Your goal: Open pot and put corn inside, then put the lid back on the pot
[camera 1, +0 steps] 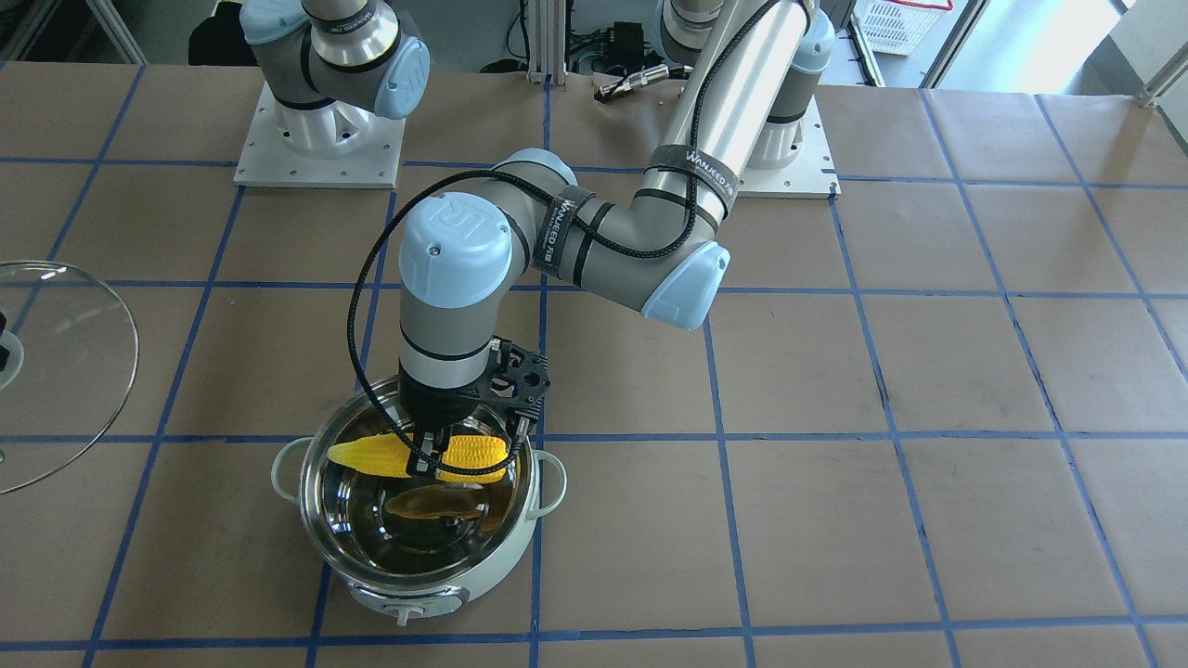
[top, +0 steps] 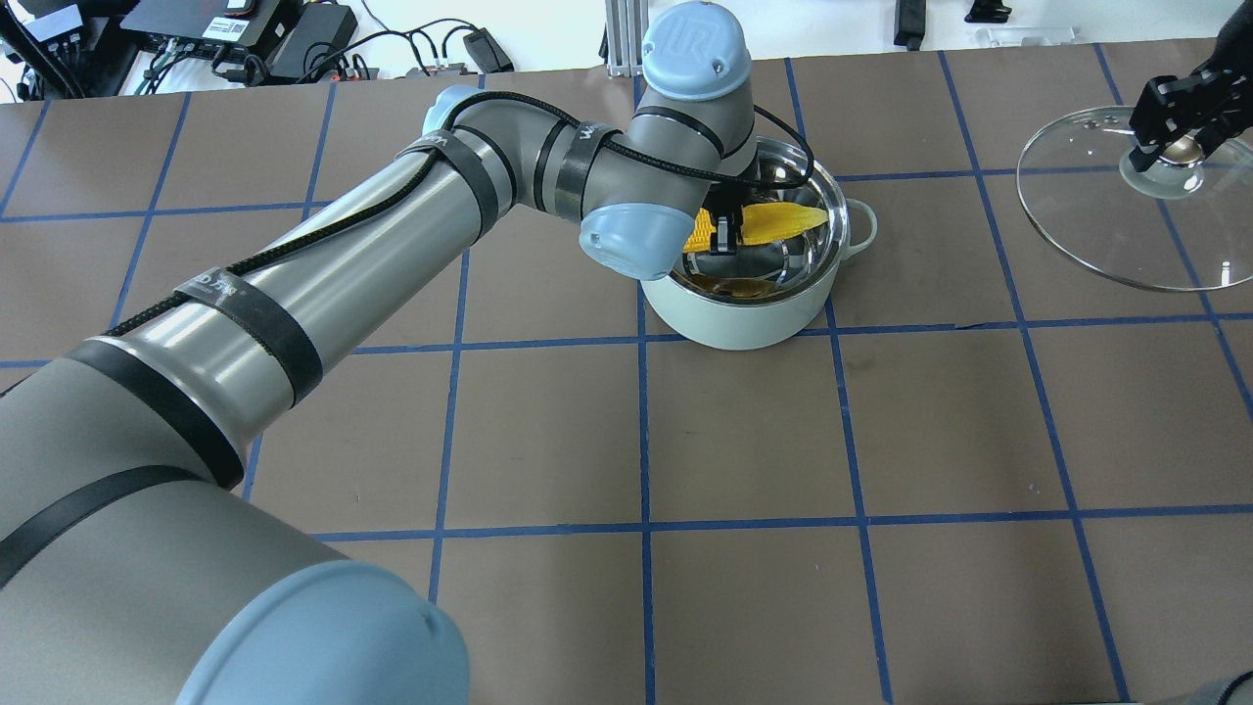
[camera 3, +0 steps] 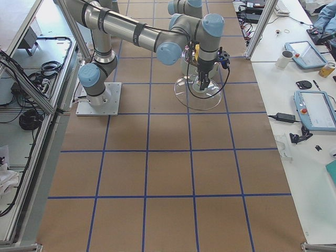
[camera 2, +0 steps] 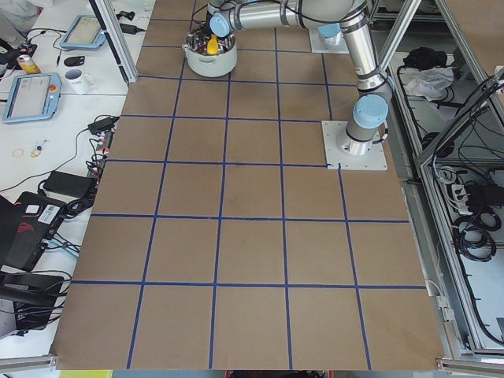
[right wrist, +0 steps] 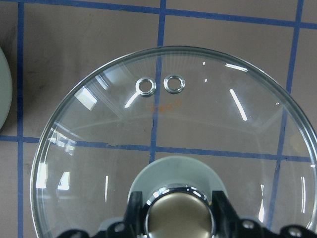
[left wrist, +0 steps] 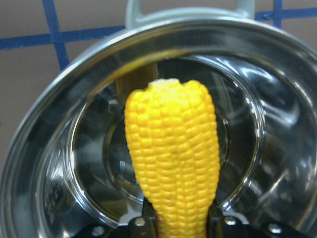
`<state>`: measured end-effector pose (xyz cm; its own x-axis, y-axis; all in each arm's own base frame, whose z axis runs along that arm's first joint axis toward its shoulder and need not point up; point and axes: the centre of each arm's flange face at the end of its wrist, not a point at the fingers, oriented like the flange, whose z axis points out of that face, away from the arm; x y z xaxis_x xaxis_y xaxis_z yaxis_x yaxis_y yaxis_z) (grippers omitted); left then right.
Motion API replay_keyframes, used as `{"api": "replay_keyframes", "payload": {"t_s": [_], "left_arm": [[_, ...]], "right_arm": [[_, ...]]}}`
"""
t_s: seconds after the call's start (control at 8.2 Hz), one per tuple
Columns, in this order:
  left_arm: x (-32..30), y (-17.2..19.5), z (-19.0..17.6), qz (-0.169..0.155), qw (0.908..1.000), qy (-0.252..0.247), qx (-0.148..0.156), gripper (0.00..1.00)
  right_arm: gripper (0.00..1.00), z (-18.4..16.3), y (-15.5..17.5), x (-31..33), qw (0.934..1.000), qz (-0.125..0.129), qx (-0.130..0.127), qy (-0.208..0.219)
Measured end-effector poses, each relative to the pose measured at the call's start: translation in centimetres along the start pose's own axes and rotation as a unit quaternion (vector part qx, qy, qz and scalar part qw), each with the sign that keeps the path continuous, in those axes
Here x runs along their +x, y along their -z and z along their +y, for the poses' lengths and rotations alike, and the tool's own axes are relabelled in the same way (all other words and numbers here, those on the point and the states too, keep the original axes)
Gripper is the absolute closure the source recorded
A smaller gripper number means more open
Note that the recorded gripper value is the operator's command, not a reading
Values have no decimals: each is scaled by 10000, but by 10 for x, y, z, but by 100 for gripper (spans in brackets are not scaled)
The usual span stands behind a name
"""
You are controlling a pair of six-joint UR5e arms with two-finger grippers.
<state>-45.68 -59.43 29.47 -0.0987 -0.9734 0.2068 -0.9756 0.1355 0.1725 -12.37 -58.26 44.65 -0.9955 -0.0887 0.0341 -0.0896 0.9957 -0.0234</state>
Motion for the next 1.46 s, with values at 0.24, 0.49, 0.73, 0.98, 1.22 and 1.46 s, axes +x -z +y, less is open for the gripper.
{"api": "replay_keyframes", "payload": {"t_s": [0.24,0.49,0.73,0.98,1.22,1.46], "left_arm": [[2,-2,6,-53,9998,8,-201,50],[3,-2,5,-15,9999,-23,-126,41],[6,0,1,74,9998,-143,76,13],[8,12,-1,222,9994,-137,238,9],[9,25,-2,344,9989,-67,318,9],[9,50,-2,467,9983,-161,297,9]], "right_arm": [[80,0,0,0,10000,3,-8,-3],[80,0,0,0,10000,0,-8,-4],[80,0,0,0,10000,-1,-7,-1],[79,0,0,0,10000,-3,-11,-2],[78,0,1,-1,10000,4,-9,-2],[78,-1,7,-6,10000,15,53,-15]]}}
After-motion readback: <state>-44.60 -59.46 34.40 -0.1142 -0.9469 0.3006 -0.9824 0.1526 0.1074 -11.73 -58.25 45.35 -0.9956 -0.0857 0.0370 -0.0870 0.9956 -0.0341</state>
